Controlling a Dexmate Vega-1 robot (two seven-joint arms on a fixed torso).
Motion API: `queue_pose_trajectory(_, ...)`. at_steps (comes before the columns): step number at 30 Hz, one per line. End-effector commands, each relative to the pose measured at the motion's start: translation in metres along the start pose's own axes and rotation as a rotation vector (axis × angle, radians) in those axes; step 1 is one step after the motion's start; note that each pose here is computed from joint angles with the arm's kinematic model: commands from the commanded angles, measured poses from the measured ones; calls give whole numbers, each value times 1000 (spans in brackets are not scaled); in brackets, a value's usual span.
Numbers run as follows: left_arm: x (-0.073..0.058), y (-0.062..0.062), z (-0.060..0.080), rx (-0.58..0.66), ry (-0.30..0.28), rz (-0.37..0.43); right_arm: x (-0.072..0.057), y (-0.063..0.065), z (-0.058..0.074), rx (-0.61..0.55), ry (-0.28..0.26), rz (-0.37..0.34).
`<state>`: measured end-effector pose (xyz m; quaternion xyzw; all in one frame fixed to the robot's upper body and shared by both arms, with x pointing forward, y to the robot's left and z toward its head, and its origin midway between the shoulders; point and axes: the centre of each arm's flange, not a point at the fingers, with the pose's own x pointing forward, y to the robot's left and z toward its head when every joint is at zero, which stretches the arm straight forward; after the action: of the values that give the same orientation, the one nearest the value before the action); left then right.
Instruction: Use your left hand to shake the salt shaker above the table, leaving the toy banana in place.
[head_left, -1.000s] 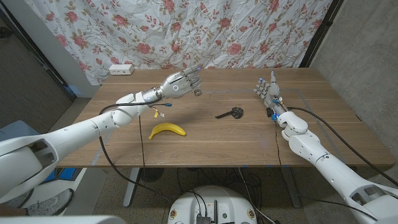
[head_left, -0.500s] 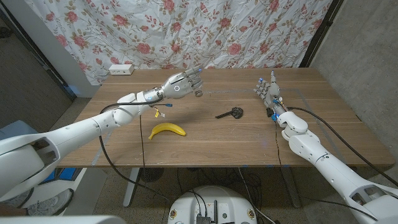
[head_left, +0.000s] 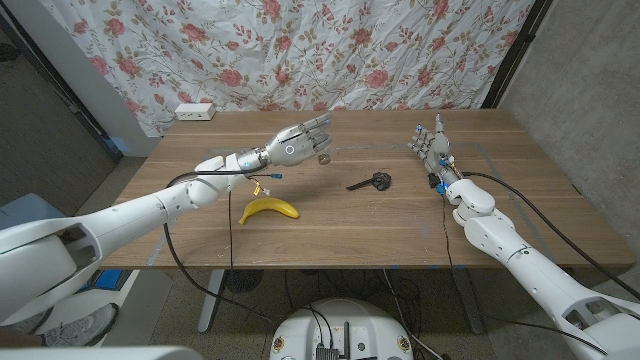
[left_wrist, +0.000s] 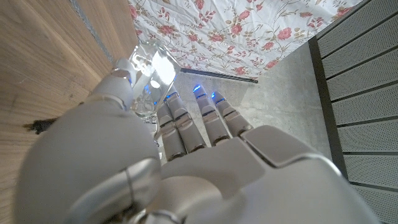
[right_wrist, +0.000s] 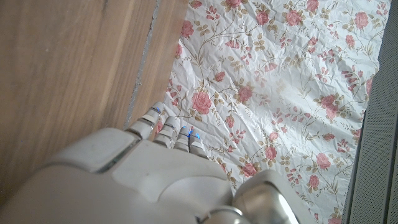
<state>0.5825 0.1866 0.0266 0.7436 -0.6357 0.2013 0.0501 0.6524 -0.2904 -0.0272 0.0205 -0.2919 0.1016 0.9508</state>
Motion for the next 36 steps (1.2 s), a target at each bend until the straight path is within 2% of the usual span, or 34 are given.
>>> queue_pose_trajectory(1, 2, 3, 23, -45, -26, -1, 0, 0, 0, 0, 0, 0)
queue_pose_trajectory(8, 3, 7, 33, -55, -47, 4, 0, 0, 0, 0, 0, 0)
queue_pose_trajectory(23, 3, 17, 44, -74, -54, 10, 0, 0, 0, 0, 0, 0)
queue_pose_trajectory(29, 1, 18, 44, -71, -55, 9, 0, 0, 0, 0, 0, 0)
queue_pose_trajectory(36, 1, 17, 36, -56, -38, 9, 0, 0, 0, 0, 0, 0)
